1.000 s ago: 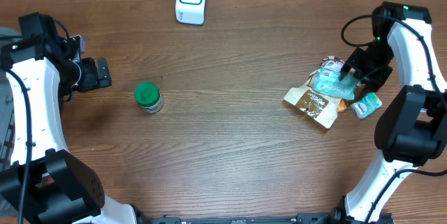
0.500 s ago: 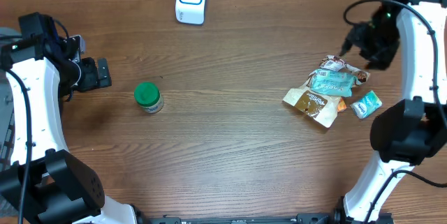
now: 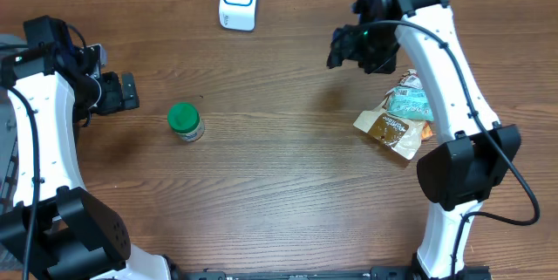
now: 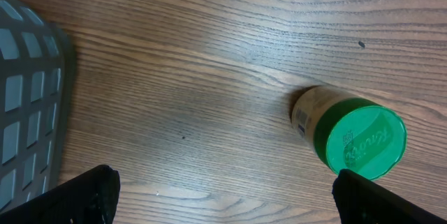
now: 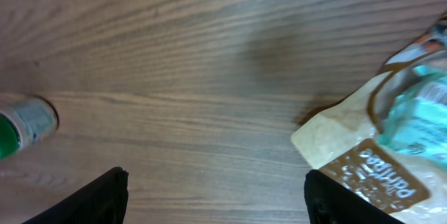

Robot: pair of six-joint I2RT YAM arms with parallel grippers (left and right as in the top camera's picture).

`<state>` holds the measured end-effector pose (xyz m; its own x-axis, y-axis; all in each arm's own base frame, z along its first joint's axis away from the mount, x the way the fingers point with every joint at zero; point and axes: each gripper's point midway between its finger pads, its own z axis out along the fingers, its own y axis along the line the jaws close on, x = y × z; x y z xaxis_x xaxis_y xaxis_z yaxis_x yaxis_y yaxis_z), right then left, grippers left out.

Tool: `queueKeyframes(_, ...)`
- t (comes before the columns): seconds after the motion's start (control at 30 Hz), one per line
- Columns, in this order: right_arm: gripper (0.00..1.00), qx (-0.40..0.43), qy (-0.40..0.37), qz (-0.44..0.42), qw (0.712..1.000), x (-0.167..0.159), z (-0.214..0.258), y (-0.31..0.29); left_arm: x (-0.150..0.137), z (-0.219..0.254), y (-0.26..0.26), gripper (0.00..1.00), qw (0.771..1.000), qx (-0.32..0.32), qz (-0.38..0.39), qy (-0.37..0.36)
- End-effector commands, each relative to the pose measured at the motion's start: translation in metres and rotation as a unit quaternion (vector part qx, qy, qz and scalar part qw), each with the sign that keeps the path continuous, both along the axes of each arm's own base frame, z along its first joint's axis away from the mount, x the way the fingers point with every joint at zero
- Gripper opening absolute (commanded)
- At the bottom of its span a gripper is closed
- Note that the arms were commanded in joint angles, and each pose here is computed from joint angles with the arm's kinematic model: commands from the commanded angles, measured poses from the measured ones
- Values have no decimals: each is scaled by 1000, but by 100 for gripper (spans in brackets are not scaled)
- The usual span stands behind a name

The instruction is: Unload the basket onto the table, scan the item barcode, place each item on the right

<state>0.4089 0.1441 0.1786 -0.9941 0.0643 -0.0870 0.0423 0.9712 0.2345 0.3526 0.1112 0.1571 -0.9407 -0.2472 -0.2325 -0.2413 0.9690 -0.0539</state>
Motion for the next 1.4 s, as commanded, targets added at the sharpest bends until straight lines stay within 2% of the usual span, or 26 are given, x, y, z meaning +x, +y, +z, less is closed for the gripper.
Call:
queueKeyframes(0.0,77,-1,3,7,1000,-6,0,5,2,2,0,100,1000,7,-2,-3)
queueKeyframes(0.33,77,-7,25,10,1000,-17,-1,3,4,3,4,100,1000,19,-2,-7)
queueKeyframes(0.4,77,-7,25,10,1000,-17,-1,3,13,5,7,100,999,23,1,-25)
queueKeyframes(0.47,77,-7,25,10,1000,-17,-1,3,25,10,1,100,998,-5,29,-55)
queueKeyframes(0.6,77,-8,25,11,1000,-17,-1,3,33,13,-20,100,992,-81,68,-72)
queueKeyframes(0.7,77,-7,24,11,1000,-17,-1,3,43,24,-46,100,982,-156,35,-101)
queueKeyframes(0.73,77,-7,24,11,1000,-17,-1,3,49,30,-59,100,976,-183,2,-119)
queueKeyframes(0.77,77,-7,23,11,1000,-17,-1,3,52,34,-68,96,972,-194,-25,-130)
queueKeyframes(0.8,77,-7,22,11,1000,-16,-1,3,53,36,-75,86,970,-195,-49,-137)
queueKeyframes(0.87,77,-7,22,11,1000,-16,-1,3,54,29,-79,43,977,-162,-67,-125)
queueKeyframes(0.9,77,-7,21,11,1000,-16,-1,4,52,23,-74,29,984,-130,-54,-110)
queueKeyframes(0.93,77,-6,21,11,1000,-15,-1,4,51,16,-68,20,990,-98,-33,-94)
queueKeyframes(0.97,77,-6,21,11,1000,-15,-1,4,48,8,-57,8,996,-50,3,-71)
queueKeyframes(1.0,77,-6,21,11,1000,-16,-1,4,47,4,-50,4,998,-25,21,-62)
queueKeyframes(1.07,77,-7,22,11,1000,-16,-2,4,44,-5,-39,4,997,15,54,-45)
queueKeyframes(1.2,77,-8,21,11,1000,-15,-2,3,44,-29,-24,4,995,48,85,-12)
queueKeyframes(1.3,77,-16,19,10,1000,-14,-3,1,48,-70,-24,4,995,43,79,35)
queueKeyframes(1.37,77,-17,17,10,1000,-14,-3,0,50,-101,-44,4,997,-5,52,65)
